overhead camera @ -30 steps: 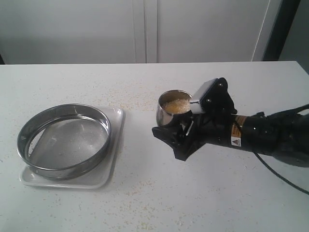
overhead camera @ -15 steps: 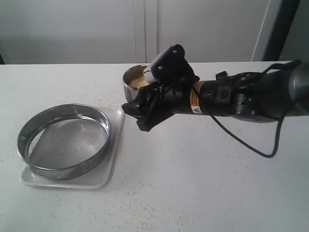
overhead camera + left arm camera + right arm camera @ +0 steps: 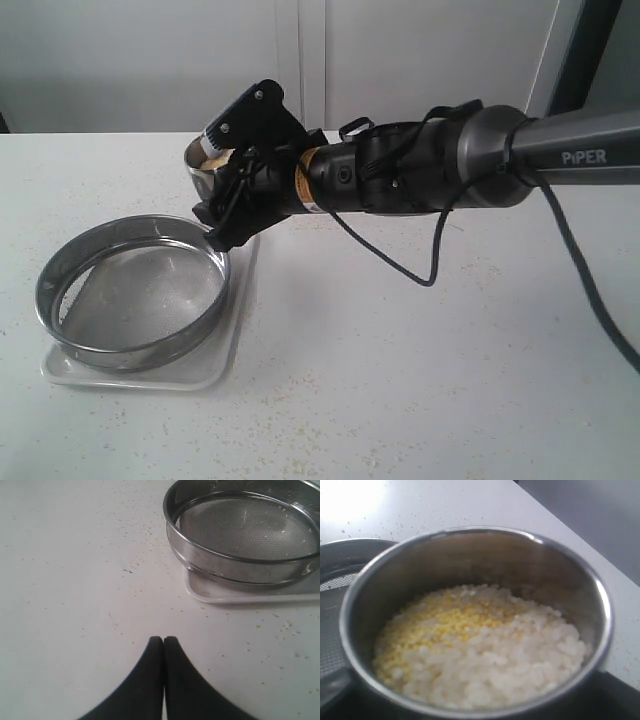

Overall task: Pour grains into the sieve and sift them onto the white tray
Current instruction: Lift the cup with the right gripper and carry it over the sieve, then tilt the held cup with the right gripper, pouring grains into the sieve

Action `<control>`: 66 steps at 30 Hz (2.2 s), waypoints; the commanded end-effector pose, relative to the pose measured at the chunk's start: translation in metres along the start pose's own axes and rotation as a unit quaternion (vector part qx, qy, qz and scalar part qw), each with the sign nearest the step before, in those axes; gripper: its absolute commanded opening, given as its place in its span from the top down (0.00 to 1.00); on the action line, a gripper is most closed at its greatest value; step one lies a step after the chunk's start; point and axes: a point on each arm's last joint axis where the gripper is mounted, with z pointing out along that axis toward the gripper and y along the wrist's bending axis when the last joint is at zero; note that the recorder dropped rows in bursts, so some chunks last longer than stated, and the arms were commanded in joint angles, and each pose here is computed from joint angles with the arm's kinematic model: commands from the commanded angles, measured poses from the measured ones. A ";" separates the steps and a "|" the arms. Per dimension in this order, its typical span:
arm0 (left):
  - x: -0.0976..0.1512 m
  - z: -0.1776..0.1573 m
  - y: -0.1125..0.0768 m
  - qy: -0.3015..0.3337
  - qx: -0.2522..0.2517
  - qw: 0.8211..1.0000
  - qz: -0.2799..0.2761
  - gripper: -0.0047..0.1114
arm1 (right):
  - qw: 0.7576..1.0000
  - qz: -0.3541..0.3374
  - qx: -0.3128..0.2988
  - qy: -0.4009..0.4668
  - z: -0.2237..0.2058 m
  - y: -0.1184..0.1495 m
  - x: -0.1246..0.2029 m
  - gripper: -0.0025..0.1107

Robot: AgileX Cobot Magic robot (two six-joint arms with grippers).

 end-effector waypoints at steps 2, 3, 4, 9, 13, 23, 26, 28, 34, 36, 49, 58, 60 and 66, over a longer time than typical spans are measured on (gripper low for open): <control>0.003 0.001 -0.001 0.007 0.002 1.000 -0.005 0.96 | 1.000 0.017 0.015 -0.001 0.009 -0.003 -0.009 0.98; 0.003 0.001 -0.001 0.007 0.002 1.000 -0.005 0.96 | 1.000 0.009 0.021 0.003 0.011 -0.003 -0.010 0.98; 0.003 0.001 -0.001 0.007 0.002 1.000 -0.005 0.96 | 1.000 0.004 0.024 0.003 0.012 -0.002 -0.012 0.98; 0.003 0.001 -0.001 0.007 0.002 1.000 -0.005 0.96 | 0.998 -0.033 0.041 0.024 0.017 0.005 -0.012 0.98; 0.003 0.001 -0.001 0.007 0.002 1.000 -0.005 0.96 | 0.996 -0.051 0.067 0.035 0.018 0.005 -0.016 0.98; 0.003 0.001 -0.001 0.007 0.002 1.000 -0.005 0.96 | 0.991 -0.096 0.079 0.055 0.030 0.004 -0.009 0.98; 0.003 0.001 -0.001 0.007 0.002 1.000 -0.005 0.96 | 0.989 -0.116 0.073 0.063 0.035 0.007 -0.004 0.98; 0.003 0.001 -0.001 0.007 0.002 1.000 -0.005 0.96 | 0.986 -0.137 0.070 0.068 0.037 0.010 -0.001 0.98; 0.003 0.001 -0.001 0.007 0.002 1.000 -0.005 0.96 | 0.978 -0.181 0.084 0.066 0.043 0.019 -0.011 0.98; 0.003 0.001 -0.001 0.007 0.002 1.000 -0.005 0.96 | 0.973 -0.202 0.086 0.064 0.044 0.022 -0.015 0.98; 0.003 0.001 -0.001 0.007 0.002 1.000 -0.005 0.96 | 0.945 -0.293 0.116 0.090 0.043 0.026 -0.017 0.98; 0.003 0.001 -0.001 0.007 0.002 1.000 -0.005 0.96 | 0.917 -0.372 0.106 0.098 0.043 0.026 -0.018 0.98; 0.003 0.001 -0.001 0.007 0.002 1.000 -0.005 0.96 | 0.911 -0.385 0.105 0.100 0.043 0.026 -0.018 0.98; 0.003 0.001 -0.001 0.007 0.002 1.000 -0.005 0.96 | 0.895 -0.416 0.110 0.116 0.047 0.034 -0.015 0.98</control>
